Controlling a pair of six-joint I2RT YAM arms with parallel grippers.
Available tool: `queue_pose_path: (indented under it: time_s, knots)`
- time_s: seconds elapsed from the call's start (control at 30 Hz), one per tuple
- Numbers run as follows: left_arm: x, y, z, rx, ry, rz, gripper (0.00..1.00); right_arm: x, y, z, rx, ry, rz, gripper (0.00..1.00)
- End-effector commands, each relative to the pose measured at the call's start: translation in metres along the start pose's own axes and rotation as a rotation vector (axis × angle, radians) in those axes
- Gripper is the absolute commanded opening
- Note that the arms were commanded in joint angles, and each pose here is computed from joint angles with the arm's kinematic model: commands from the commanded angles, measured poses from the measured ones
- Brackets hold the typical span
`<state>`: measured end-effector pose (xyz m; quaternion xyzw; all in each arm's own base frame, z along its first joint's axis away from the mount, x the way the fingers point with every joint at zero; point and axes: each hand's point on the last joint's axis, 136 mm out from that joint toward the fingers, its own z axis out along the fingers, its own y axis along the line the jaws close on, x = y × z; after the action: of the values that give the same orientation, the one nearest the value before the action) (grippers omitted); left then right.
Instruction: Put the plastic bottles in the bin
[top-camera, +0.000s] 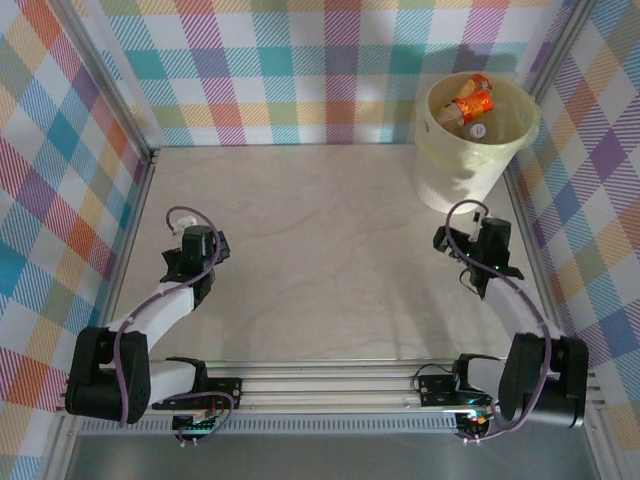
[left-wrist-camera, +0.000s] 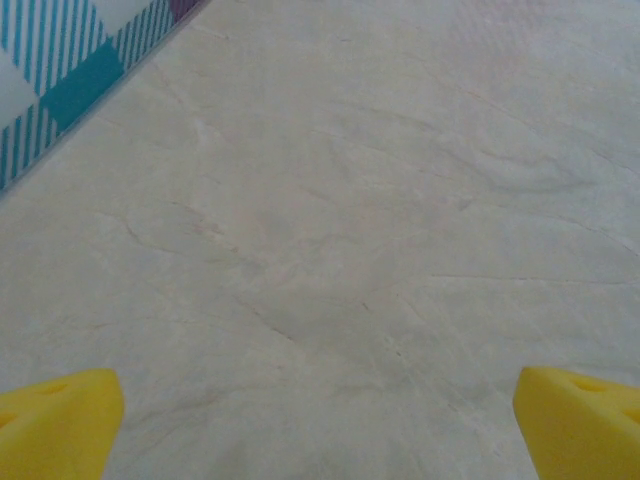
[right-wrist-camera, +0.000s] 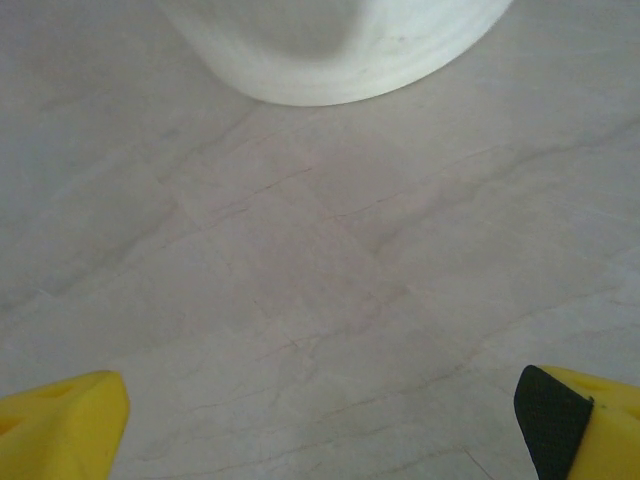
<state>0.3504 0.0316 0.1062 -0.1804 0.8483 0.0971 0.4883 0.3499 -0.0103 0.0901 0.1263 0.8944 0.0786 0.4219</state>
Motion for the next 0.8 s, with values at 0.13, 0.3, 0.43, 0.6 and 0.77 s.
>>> queue_pose_path:
  time_s: [0.13, 0.3, 0.43, 0.6, 0.77]
  knots:
    - [-0.014, -0.016, 0.012, 0.092, -0.152, 0.017, 1.00, -0.030, 0.031, 0.011, -0.121, -0.273, -0.231, 1.00]
    - [-0.002, -0.036, 0.029, 0.180, -0.174, 0.079, 1.00, -0.026, 0.057, 0.015, -0.219, -0.310, -0.334, 1.00]
    - [0.008, -0.046, 0.036, 0.226, -0.129, 0.108, 1.00, -0.014, 0.062, 0.016, -0.229, -0.348, -0.380, 1.00]
    - [0.007, -0.045, 0.038, 0.220, -0.130, 0.105, 1.00, -0.021, 0.037, 0.038, -0.141, -0.272, -0.264, 1.00]
    - [0.007, -0.045, 0.037, 0.220, -0.129, 0.107, 1.00, -0.021, 0.038, 0.037, -0.142, -0.288, -0.272, 1.00]
